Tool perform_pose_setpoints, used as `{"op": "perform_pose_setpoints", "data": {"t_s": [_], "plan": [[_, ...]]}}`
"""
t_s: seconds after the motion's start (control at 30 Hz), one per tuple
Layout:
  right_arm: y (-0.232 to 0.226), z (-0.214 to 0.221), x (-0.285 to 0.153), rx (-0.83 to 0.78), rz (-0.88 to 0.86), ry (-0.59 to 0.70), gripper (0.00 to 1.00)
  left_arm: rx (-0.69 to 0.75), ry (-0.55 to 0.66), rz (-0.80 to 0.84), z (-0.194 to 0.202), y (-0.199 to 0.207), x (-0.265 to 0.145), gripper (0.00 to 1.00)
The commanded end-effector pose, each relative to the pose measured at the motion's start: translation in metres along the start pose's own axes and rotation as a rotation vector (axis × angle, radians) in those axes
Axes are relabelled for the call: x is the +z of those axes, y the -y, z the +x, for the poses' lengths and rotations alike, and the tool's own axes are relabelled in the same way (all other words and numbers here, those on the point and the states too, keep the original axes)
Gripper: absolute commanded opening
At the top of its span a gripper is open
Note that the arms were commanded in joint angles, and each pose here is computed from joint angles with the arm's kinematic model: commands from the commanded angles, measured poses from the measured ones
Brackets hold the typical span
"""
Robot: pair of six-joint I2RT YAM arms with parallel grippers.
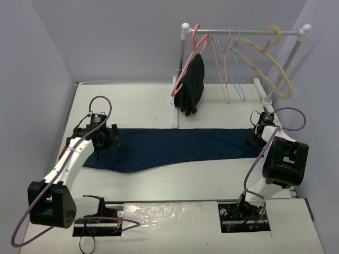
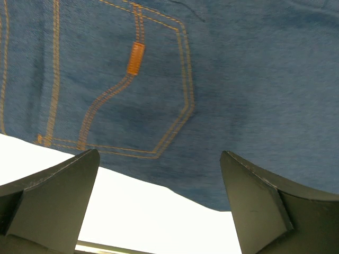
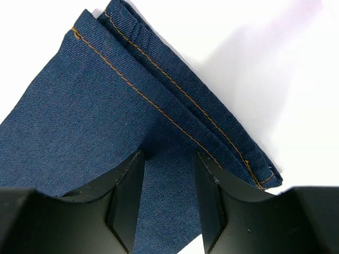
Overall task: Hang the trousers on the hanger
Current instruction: Fold the trousers at the center of the board.
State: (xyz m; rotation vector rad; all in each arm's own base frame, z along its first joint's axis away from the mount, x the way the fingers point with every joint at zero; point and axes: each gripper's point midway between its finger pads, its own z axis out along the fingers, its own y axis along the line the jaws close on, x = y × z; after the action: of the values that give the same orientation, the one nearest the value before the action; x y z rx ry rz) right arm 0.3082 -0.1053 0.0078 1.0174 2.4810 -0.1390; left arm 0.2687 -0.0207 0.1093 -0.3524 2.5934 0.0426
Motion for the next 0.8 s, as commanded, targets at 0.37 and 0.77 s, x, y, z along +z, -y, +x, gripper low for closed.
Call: {"op": "perform_pose_setpoints", "data": {"t_s": [0.37, 0.77], "plan": [[-0.018, -0.031, 0.028, -0.045, -0.05, 0.002, 0.39, -0.058, -0.381, -0.038, 0.068, 0.02, 0.059, 0.97], [0.012, -0.031, 0.052, -0.031, 0.026, -0.02, 0.39, -0.308, -0.484, -0.192, 0.073, -0.068, 0.073, 0.97]]}}
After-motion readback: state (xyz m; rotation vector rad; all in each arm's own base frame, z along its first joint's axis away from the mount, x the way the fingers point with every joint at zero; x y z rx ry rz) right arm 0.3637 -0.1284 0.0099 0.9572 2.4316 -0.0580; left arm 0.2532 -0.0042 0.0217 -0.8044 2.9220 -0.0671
